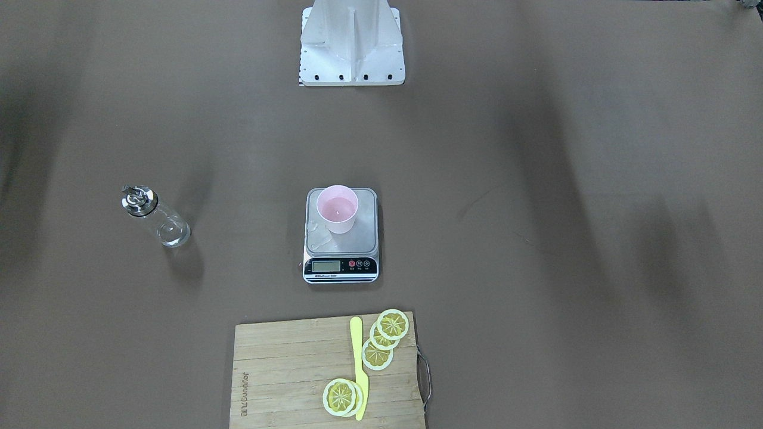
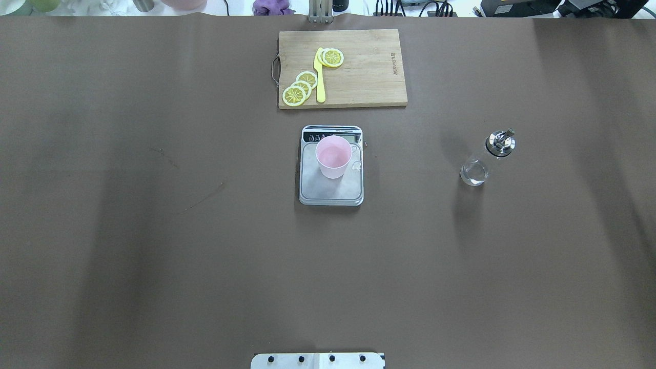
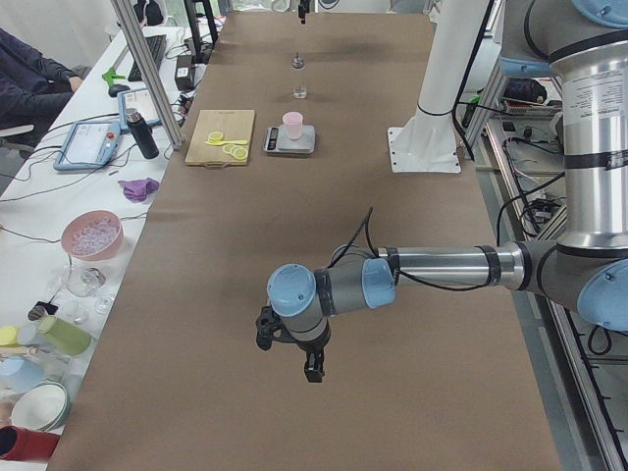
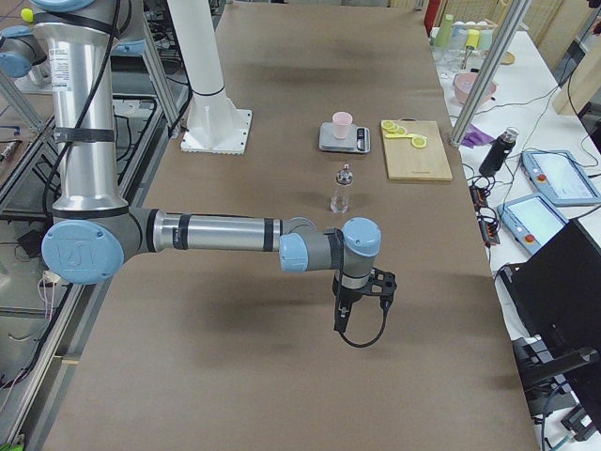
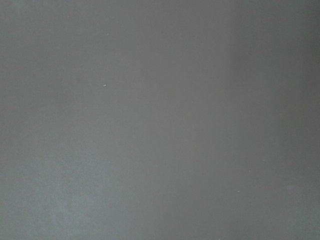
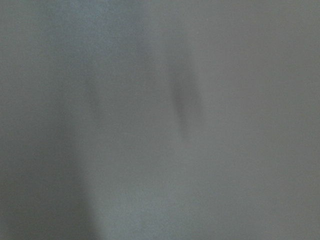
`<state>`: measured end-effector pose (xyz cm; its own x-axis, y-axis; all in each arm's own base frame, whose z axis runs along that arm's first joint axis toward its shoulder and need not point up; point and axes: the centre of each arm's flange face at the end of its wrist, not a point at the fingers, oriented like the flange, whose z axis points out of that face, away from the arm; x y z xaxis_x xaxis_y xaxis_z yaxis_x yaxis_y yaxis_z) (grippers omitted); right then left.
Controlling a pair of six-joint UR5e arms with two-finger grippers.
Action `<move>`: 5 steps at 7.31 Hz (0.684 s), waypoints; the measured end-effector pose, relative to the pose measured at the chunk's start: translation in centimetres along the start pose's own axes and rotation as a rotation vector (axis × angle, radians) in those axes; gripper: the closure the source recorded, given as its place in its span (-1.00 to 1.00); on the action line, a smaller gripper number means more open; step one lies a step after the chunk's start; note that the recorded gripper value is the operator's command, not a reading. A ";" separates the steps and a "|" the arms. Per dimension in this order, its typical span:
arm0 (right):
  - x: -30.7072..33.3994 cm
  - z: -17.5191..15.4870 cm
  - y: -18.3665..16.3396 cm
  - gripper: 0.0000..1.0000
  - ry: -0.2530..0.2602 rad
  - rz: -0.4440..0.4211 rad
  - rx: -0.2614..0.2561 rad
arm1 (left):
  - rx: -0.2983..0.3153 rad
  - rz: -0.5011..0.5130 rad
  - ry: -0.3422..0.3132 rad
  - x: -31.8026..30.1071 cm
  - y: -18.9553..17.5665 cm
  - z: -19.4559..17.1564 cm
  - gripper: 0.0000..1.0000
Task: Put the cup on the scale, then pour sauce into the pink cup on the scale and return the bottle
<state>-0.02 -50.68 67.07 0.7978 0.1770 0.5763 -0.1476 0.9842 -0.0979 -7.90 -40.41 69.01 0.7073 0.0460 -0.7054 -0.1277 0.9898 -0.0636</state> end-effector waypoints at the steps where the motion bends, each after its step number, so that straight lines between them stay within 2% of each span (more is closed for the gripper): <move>1: 0.0 0.0 0.1 -1.00 -0.016 -0.022 0.027 | 0.011 0.012 -0.003 -0.4 -0.2 0.4 -0.97; 3: -0.3 -0.3 0.2 -1.00 -0.034 -0.043 0.048 | 0.023 0.026 -0.005 -1.2 -0.4 1.1 -0.97; 5: -0.2 0.1 0.6 -1.00 -0.055 -0.037 0.030 | 0.036 0.035 -0.008 -0.9 -1.0 0.7 -0.97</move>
<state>-0.31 -50.08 67.02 0.7698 0.1385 0.6231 -0.1365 0.9893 -0.0513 -7.92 -41.39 70.19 0.7082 0.0820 -0.7012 -0.1281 0.9917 -0.0134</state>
